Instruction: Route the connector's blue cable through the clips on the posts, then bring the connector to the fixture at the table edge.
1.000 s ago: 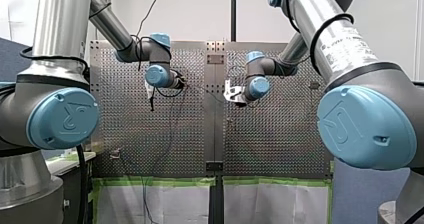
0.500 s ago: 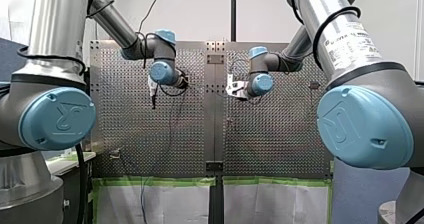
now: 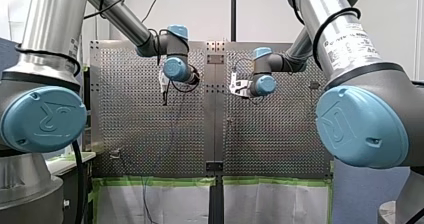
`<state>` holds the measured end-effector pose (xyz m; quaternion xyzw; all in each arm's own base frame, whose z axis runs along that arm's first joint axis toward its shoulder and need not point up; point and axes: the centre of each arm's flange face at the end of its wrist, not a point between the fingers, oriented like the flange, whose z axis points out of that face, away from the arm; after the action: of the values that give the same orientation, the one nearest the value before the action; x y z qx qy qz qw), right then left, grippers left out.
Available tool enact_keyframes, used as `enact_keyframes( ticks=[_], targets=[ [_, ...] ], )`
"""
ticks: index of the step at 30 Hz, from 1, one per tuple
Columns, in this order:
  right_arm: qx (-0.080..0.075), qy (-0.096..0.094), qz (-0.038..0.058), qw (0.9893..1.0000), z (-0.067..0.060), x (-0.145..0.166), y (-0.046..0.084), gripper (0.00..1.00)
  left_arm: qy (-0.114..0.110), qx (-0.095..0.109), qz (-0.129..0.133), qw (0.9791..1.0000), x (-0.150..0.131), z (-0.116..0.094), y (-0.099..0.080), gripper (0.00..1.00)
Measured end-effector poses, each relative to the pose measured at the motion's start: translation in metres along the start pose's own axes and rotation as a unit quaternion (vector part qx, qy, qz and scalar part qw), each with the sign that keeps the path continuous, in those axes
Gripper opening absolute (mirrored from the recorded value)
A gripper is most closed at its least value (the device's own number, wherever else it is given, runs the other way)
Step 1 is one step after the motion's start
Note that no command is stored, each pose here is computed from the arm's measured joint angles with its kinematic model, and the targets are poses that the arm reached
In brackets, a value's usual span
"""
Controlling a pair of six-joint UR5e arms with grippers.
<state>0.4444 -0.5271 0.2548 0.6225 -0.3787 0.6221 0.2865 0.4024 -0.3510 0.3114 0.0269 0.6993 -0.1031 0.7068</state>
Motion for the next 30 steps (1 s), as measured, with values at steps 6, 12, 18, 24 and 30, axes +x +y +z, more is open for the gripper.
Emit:
enact_keyframes(
  ticks=[6,12,18,24,30],
  targets=[
    [0.008,0.003,-0.0015,1.0000,0.001,0.001,0.001,0.00,0.008,-0.004,0.000,1.0000,0.014,0.002,-0.019,1.00],
    [0.012,0.008,-0.0023,0.9999,0.002,0.002,0.000,0.00,0.016,-0.025,0.009,0.9995,0.026,0.013,-0.025,1.00],
    [0.017,0.008,-0.0022,0.9998,0.002,0.002,-0.001,0.00,0.007,-0.054,0.008,0.9985,0.023,0.024,-0.023,1.00],
    [0.018,0.007,-0.0017,0.9998,0.002,0.002,-0.001,0.00,-0.002,-0.084,0.005,0.9964,0.017,0.036,-0.014,1.00],
    [0.018,0.005,-0.0008,0.9998,0.002,0.001,-0.002,0.00,0.003,-0.105,0.006,0.9945,0.024,0.047,-0.017,1.00]
  ],
)
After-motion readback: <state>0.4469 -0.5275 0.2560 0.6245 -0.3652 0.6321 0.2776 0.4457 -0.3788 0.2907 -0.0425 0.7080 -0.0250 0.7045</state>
